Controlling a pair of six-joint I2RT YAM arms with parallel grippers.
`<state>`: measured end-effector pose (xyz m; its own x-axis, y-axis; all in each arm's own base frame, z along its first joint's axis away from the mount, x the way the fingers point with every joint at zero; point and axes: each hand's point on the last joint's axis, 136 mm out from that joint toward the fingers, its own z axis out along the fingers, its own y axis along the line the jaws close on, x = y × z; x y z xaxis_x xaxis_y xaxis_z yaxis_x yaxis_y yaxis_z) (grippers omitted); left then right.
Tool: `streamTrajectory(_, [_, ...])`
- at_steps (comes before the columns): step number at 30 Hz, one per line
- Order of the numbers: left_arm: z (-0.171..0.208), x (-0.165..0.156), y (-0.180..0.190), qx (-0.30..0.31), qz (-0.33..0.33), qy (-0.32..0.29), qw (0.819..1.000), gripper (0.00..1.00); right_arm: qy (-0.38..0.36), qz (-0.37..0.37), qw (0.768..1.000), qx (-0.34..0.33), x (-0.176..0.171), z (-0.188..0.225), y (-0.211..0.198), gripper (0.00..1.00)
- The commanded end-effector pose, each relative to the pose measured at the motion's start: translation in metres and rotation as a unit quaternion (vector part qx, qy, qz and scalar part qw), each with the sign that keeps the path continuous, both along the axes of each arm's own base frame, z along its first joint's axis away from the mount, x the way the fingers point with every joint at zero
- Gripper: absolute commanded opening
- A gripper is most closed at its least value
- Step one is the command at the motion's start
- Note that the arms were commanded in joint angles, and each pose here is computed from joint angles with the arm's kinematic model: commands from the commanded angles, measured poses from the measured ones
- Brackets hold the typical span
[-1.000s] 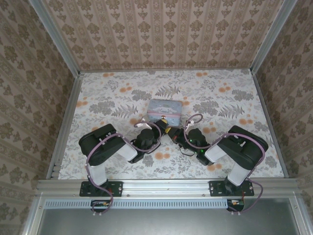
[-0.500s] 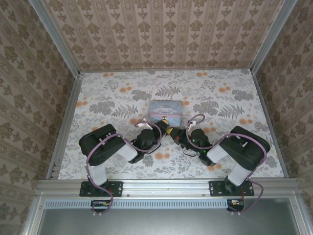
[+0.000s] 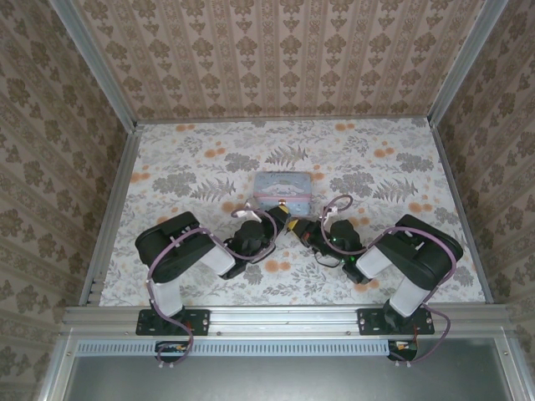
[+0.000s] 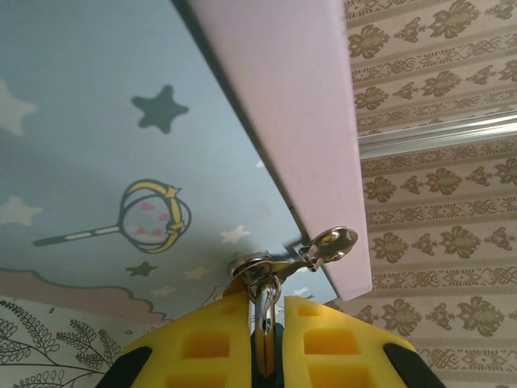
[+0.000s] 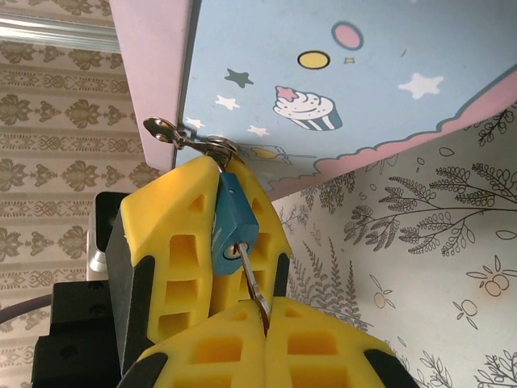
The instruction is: Unlock the padlock with the key
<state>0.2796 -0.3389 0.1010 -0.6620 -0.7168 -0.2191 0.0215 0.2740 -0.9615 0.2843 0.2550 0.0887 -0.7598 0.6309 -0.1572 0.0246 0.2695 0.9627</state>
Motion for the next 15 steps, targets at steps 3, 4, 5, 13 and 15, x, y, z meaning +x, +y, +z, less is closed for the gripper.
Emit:
streamTrajectory(3, [0.004,-0.022,-0.021,-0.007,-0.061,-0.008,0.998,0.0,-0.028,-0.052,0.998,0.022,0.024,0.021,-0.015,0.0])
streamTrajectory(4, [0.003,-0.022,-0.021,-0.006,-0.061,-0.008,0.998,0.0,-0.029,-0.05,0.998,0.026,0.026,0.022,-0.013,0.0])
streamTrajectory(5, [0.003,-0.022,-0.021,-0.006,-0.061,-0.007,0.998,0.0,-0.031,-0.046,0.998,0.031,0.027,0.025,-0.011,0.0])
streamTrajectory(13, [0.003,-0.023,-0.023,-0.015,-0.065,0.0,0.998,0.0,-0.019,-0.031,0.996,0.079,0.039,0.042,0.005,0.0])
streamTrajectory(15, [0.006,-0.023,-0.024,-0.019,-0.066,-0.001,0.998,0.0,-0.013,-0.033,0.995,0.089,0.042,0.043,0.006,0.0])
